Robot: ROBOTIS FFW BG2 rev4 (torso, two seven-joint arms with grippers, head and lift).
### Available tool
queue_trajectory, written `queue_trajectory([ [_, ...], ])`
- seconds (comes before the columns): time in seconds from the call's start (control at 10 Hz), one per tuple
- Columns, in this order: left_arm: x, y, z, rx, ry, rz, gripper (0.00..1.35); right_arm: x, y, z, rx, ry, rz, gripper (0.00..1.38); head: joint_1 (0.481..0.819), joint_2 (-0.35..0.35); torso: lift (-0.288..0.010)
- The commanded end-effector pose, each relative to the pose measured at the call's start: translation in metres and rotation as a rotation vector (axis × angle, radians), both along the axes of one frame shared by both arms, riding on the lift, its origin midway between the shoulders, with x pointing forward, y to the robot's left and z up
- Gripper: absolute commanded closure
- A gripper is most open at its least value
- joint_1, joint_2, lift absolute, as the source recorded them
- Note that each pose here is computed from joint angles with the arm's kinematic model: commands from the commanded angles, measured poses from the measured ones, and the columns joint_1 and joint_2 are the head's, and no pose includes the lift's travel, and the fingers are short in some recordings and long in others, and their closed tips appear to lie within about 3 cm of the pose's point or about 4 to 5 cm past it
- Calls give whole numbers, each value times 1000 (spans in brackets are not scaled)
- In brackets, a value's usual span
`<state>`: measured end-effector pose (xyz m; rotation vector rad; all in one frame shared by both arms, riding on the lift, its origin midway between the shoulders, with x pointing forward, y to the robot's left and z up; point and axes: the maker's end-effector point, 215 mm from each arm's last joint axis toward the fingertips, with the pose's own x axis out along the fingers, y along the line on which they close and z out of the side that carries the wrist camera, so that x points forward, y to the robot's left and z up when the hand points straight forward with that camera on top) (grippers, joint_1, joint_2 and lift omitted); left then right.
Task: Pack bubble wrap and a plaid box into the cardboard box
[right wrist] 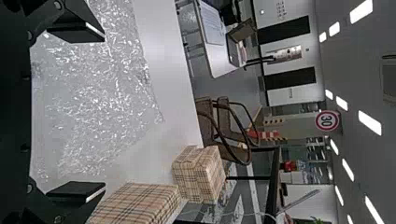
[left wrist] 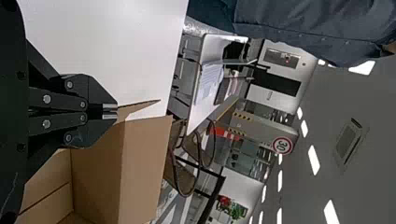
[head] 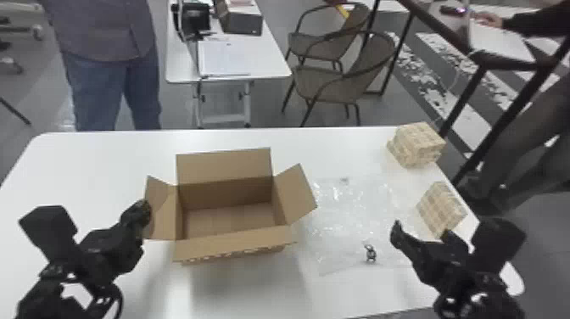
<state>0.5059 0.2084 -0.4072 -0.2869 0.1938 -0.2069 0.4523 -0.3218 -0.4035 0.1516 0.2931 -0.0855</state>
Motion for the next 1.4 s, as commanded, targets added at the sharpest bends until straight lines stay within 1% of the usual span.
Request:
queue_trajectory([
  [0.0,0,-5,0,-5,1,-6,1207,24,8,-3,27,75,29,167,695,-134,-73],
  [0.2,1,-11,0,-8,4,-18,1207,46,21,-1,42,177,61,167,695,-121,-73],
  [0.3,2,-14,1,-8,2,-23,1207,56,23,4,46,204,72,167,695,-119,-73],
  [0.4,3,-16,2,-8,1,-26,1207,63,25,4,49,250,80,168,695,-113,-73],
  [0.7,4,-23,3,-7,0,-42,1207,83,25,-7,61,390,106,168,695,-115,-73],
  [0.9,3,-25,2,-3,4,-45,1207,93,32,-25,78,502,131,170,695,-117,-73],
  [1.1,4,-29,2,3,7,-58,1207,100,47,-28,97,605,173,170,695,-108,-73],
  [1.3,7,-30,4,15,6,-64,1207,101,54,-30,81,692,196,163,695,-98,-73],
])
